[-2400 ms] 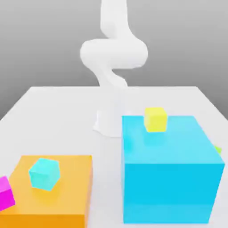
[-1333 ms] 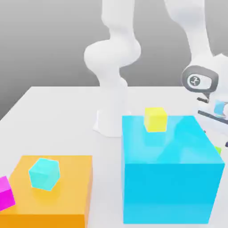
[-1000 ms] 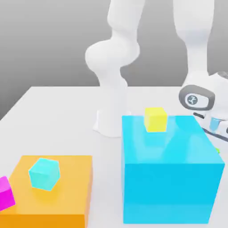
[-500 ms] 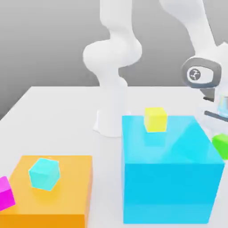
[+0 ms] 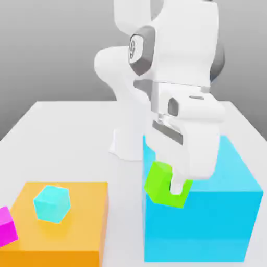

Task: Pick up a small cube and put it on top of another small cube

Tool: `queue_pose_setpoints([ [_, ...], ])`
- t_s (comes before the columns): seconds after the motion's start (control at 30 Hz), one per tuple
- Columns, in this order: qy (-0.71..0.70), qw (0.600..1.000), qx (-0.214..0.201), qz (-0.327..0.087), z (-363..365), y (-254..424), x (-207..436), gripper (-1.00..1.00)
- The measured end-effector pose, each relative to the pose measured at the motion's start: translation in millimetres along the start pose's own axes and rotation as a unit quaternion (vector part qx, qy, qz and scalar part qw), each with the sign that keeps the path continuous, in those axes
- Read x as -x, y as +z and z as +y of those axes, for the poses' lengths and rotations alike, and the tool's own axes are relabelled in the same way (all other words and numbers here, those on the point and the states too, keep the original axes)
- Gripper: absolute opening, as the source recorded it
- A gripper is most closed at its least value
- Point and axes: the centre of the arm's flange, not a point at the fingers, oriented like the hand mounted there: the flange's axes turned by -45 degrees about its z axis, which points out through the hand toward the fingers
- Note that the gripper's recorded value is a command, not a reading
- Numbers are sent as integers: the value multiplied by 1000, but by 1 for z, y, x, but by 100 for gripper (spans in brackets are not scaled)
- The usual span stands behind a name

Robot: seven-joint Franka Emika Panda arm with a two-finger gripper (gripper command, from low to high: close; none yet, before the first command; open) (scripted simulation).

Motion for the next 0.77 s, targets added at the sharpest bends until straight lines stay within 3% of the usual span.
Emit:
queue_pose_setpoints([
  [0.3, 17, 994, -97, 47, -94, 23, 154, -100],
  [0.47, -72, 989, -94, 85, -111, 21, 160, -100],
  [0.63, -95, 987, -89, 96, -118, 66, 148, -100],
  [0.67, -95, 987, -89, 95, -121, 77, 147, 100],
  [0.77, -95, 987, -89, 95, -121, 77, 147, 100],
])
